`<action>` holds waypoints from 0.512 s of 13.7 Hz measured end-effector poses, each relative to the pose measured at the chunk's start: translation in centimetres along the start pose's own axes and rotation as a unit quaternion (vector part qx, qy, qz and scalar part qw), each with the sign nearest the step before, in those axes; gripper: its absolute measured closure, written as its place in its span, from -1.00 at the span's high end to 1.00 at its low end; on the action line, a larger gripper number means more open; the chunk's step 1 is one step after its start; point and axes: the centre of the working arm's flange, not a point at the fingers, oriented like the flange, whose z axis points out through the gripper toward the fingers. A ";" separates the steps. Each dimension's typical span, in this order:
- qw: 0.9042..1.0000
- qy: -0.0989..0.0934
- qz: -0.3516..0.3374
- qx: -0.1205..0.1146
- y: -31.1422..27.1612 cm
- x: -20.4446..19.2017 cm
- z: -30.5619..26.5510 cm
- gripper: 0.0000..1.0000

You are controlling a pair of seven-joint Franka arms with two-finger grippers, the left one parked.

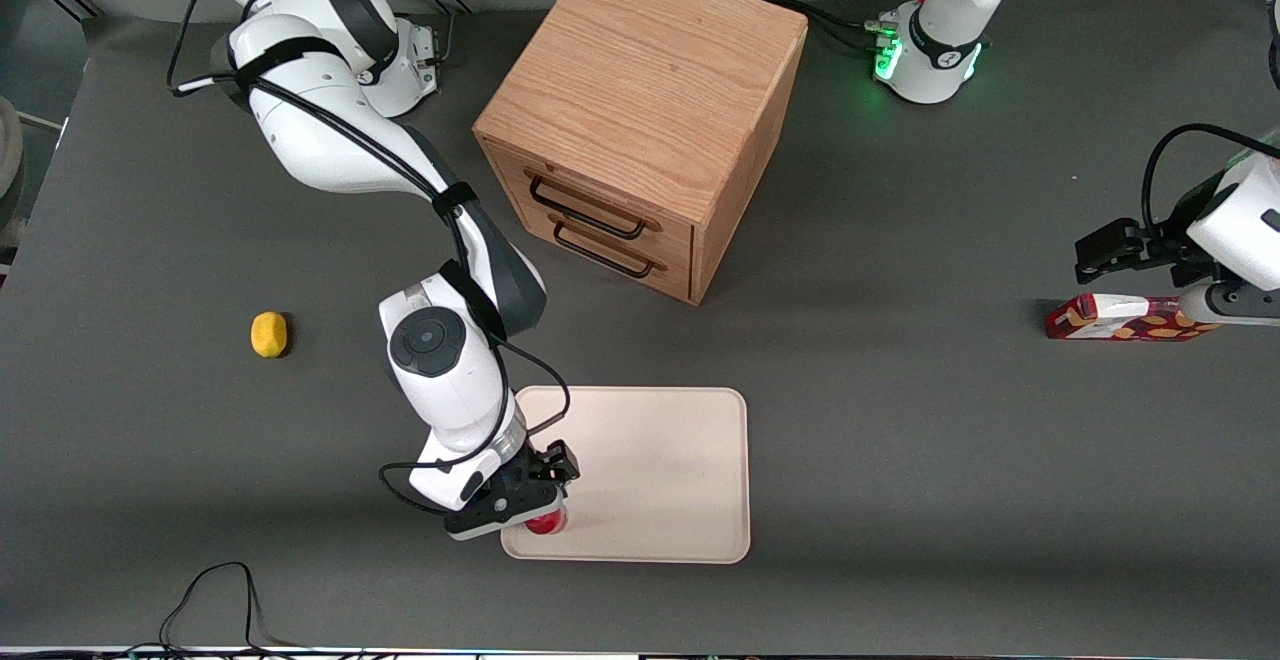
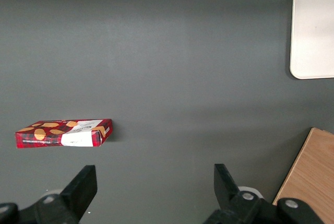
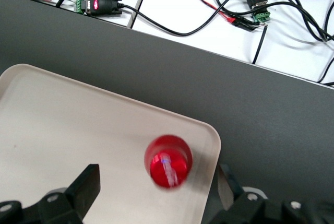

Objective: Place coke bottle on tray

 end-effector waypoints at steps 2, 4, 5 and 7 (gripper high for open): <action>1.000 0.004 0.003 -0.002 0.5 0.4 -1.5 1.00; 1.000 -0.007 0.026 0.007 1.4 0.2 -4.6 1.00; 0.999 -0.016 0.047 0.011 2.6 -0.2 -6.7 1.00; 0.995 -0.040 0.090 0.013 6.5 -2.1 -10.8 1.00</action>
